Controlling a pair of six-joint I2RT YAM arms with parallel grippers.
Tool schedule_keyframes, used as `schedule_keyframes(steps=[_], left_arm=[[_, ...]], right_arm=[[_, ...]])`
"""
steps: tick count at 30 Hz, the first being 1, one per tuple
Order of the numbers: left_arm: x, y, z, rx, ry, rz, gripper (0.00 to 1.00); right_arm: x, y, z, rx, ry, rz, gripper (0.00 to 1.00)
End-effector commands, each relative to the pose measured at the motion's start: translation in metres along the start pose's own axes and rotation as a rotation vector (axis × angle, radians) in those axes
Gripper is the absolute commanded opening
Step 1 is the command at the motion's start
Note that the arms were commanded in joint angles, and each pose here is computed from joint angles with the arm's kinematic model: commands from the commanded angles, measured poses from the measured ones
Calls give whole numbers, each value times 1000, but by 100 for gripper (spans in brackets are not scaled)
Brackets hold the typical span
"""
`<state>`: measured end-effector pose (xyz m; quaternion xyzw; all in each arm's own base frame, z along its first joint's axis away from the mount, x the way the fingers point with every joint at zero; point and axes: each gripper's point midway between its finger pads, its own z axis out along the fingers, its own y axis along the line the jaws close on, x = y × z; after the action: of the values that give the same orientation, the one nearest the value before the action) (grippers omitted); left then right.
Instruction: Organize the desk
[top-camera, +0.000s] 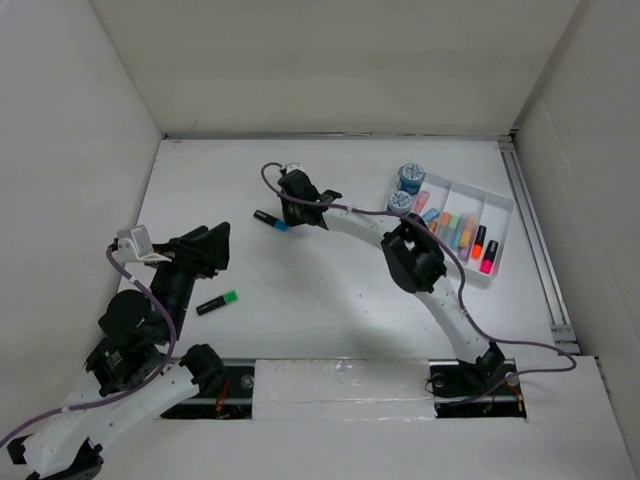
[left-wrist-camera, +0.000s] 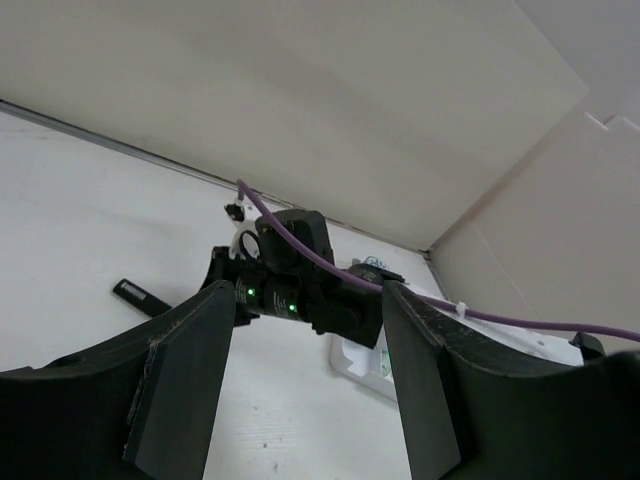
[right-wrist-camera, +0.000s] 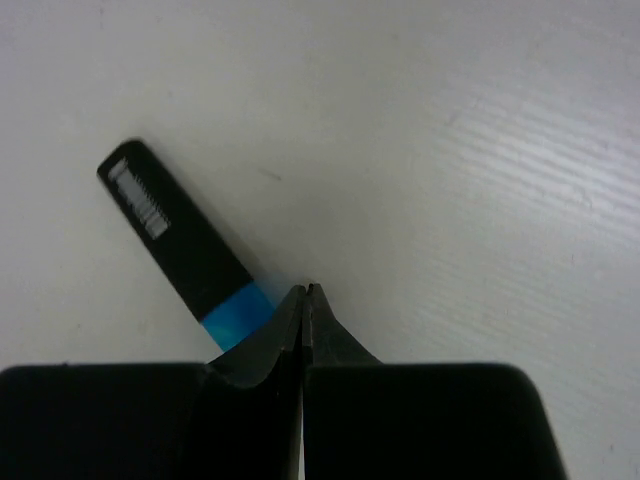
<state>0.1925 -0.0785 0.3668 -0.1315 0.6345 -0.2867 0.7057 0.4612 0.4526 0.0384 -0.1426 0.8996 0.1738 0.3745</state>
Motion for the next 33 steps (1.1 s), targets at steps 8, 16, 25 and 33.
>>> schedule_keyframes(steps=[8, 16, 25, 33], left_arm=[[-8, -4, -2, 24, -32, -16, 56], [-6, -5, 0, 26, -25, -13, 56], [-7, -4, 0, 24, -28, -12, 56], [-6, -5, -1, 28, -26, -12, 56]], right_arm=[[-54, 20, -72, -38, -201, 54, 50], [-38, 49, -50, -122, -126, -23, 80], [-3, 63, -12, -102, -25, -102, 81], [21, 41, -20, 46, -29, -131, 35]])
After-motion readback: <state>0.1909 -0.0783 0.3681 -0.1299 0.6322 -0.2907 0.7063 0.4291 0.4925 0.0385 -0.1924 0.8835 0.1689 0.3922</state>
